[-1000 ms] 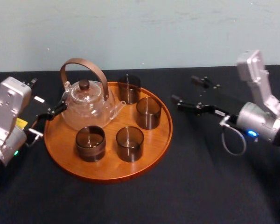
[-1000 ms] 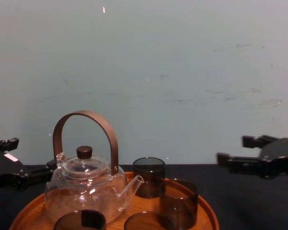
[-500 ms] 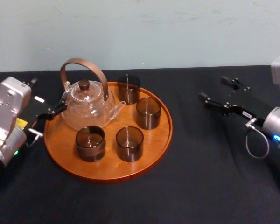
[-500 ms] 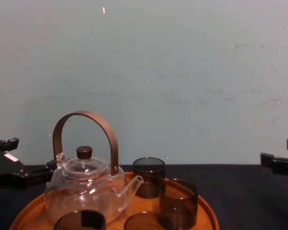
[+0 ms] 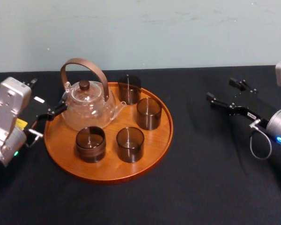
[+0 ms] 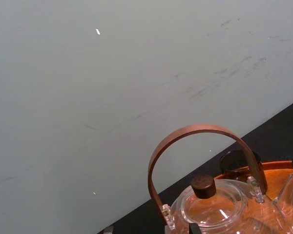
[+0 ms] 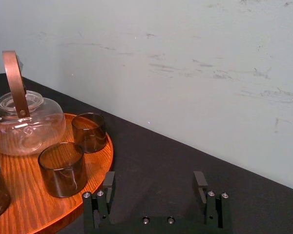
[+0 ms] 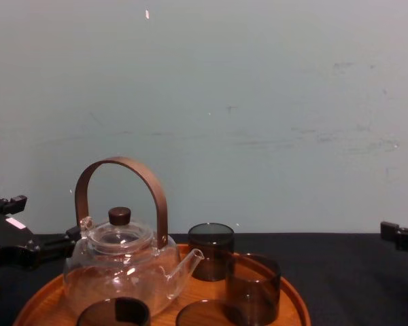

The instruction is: Pick up the glass from the table and place it on the tray.

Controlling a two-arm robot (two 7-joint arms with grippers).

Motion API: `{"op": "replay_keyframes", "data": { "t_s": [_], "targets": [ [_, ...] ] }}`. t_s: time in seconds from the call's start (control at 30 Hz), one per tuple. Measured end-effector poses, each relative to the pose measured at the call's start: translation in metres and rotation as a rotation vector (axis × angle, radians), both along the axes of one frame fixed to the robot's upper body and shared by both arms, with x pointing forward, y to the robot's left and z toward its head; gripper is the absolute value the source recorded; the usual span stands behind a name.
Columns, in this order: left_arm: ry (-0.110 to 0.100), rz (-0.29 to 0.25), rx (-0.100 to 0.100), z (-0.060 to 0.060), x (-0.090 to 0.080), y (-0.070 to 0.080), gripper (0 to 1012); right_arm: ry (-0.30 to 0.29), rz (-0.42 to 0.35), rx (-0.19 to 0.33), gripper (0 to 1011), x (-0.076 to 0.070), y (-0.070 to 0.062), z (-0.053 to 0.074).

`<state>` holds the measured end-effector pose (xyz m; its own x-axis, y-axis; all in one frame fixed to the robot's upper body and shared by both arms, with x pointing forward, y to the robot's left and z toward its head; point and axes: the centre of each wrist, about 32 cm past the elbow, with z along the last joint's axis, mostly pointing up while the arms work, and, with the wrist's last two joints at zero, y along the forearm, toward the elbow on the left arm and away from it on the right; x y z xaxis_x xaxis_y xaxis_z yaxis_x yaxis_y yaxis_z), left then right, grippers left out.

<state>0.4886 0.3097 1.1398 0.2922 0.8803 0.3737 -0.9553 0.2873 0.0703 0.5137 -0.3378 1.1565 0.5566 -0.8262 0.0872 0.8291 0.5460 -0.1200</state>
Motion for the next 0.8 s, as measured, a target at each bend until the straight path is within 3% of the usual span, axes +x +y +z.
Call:
{"op": "replay_keyframes", "data": {
  "t_s": [0.8],
  "targets": [
    [0.000,0.000,0.000,0.0000,0.0000,0.0000,1001,-0.002,0.011,-0.001,1002,-0.0003,0.0004,0.0013]
  ]
}}
